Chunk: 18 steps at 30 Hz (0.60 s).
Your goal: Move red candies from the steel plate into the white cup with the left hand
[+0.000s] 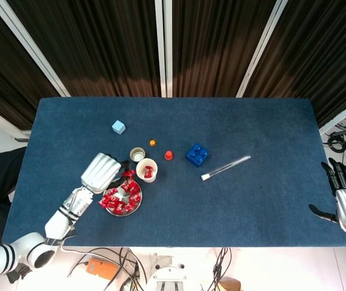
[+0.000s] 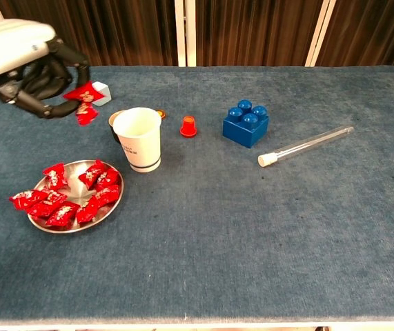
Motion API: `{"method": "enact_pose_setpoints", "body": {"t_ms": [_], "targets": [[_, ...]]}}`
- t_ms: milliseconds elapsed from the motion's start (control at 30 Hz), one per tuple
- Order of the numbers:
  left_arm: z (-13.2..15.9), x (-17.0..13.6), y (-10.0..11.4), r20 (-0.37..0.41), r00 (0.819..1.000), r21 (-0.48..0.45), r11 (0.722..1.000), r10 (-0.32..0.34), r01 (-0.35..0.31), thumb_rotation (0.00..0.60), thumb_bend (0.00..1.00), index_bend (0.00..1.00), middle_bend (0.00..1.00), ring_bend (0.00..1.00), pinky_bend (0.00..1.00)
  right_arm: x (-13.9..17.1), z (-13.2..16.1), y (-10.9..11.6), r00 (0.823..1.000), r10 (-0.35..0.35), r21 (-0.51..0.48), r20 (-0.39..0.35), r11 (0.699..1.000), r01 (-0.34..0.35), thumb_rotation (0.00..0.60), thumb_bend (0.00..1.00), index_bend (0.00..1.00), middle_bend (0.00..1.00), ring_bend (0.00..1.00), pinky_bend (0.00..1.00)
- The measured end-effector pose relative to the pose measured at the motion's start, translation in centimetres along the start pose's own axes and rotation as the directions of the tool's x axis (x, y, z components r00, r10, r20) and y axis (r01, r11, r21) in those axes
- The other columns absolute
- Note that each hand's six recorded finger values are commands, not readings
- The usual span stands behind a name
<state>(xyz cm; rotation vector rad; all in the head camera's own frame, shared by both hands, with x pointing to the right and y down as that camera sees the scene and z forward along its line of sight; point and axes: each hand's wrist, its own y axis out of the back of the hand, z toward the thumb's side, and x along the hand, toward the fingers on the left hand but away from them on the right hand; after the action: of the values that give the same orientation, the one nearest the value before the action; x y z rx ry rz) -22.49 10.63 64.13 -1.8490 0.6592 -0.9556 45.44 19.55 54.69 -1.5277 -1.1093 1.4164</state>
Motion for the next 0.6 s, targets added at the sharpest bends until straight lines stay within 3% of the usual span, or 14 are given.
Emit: {"method": "enact_pose_setpoints", "body": {"t_ms": [333,600], "targets": [[1.4,5.2,-1.9,-0.002,0.997,-0.021,0.997,-0.08,0.08,0.6,0.42,0.6,0.84,0.77,0.75,0.2,-0.7,0.0,1.0,0.001,-0.003,0.016,1.0,-0.001,0.6,0.19,0.0,0.03,0.0,0.12],[0.7,6.4,-3.0,-0.039,0.991,-0.017,0.992,-0.127,0.126,0.6,0.4,0.6,0.84,0.77,0.75,0.1,-0.9,-0.1,1.0,0.004,-0.002,0.022,1.0,-0.004,0.6,0.19,0.0,0.03,0.0,0.12]]}}
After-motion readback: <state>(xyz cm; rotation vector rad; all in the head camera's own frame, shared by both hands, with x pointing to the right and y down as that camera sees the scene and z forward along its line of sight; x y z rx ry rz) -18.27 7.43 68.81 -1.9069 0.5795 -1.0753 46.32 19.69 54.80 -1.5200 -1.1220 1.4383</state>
